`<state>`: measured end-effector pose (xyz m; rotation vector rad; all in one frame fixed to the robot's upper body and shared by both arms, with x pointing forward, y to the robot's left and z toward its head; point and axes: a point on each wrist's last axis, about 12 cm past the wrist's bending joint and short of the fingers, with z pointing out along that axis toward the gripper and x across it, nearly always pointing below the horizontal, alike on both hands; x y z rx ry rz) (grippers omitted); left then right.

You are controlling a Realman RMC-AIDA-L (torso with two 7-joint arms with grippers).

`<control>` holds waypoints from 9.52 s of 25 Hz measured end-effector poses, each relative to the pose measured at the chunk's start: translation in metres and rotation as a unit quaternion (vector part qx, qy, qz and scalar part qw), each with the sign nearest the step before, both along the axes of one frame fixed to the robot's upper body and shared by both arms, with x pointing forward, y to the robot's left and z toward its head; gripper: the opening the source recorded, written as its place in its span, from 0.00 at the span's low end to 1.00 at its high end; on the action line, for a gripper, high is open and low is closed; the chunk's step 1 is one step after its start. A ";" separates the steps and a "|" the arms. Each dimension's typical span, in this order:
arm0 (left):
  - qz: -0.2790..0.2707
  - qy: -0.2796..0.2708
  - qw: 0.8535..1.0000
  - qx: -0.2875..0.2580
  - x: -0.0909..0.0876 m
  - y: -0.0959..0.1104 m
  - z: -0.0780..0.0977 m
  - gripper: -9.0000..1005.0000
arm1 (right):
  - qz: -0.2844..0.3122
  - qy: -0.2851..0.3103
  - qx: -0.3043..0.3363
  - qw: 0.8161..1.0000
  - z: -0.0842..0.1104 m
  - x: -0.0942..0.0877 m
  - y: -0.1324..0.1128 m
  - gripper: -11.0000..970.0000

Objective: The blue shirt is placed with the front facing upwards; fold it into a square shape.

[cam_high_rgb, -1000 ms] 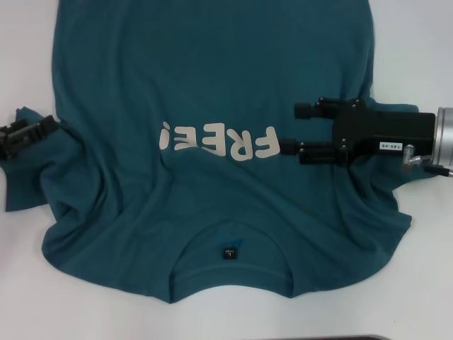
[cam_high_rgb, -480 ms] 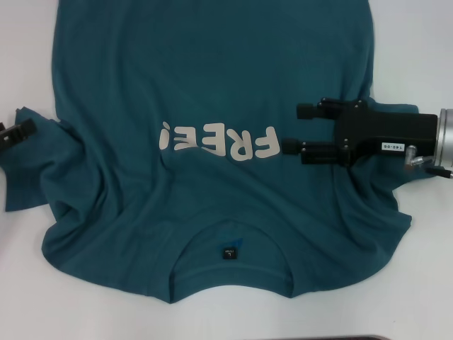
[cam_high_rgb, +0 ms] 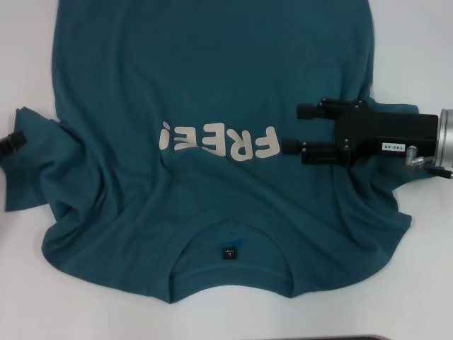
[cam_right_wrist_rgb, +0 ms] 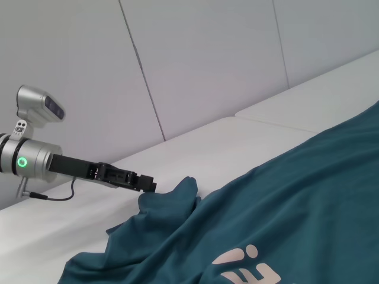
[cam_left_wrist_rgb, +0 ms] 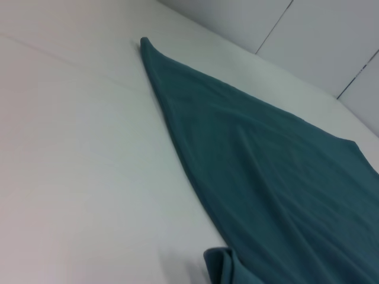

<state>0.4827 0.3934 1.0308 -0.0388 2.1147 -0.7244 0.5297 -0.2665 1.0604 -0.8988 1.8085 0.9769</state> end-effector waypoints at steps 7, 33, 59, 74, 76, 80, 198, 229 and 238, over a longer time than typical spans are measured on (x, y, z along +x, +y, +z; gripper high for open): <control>-0.014 0.012 1.000 -0.006 -0.005 -0.001 -0.001 0.84 | 0.000 0.000 0.000 1.000 0.000 0.000 0.000 0.88; -0.047 0.033 0.998 -0.001 -0.005 -0.002 0.005 0.84 | -0.002 0.000 0.001 1.000 0.000 0.000 -0.001 0.88; -0.082 0.045 0.996 0.010 0.005 -0.009 0.016 0.84 | -0.004 0.001 0.004 1.000 0.001 0.000 -0.001 0.88; -0.089 0.074 0.993 0.033 0.007 -0.004 0.021 0.84 | -0.004 0.000 0.004 1.000 0.001 0.000 -0.001 0.88; -0.093 0.074 0.992 0.032 0.007 -0.005 0.021 0.84 | -0.004 0.000 0.004 1.000 0.001 0.000 -0.001 0.88; -0.102 0.073 0.992 0.030 0.009 -0.008 0.023 0.84 | -0.005 0.001 0.005 1.000 0.001 0.000 -0.001 0.88; -0.146 0.059 0.987 -0.024 0.030 -0.030 0.079 0.01 | -0.022 0.004 0.024 0.999 -0.002 -0.002 -0.002 0.88; -0.206 0.062 0.976 -0.039 0.047 -0.083 0.053 0.63 | -0.021 0.007 0.026 0.999 -0.002 -0.003 -0.001 0.88; -0.156 0.053 0.986 -0.007 0.049 -0.064 0.053 0.88 | -0.022 0.006 0.025 0.999 -0.002 -0.003 -0.001 0.88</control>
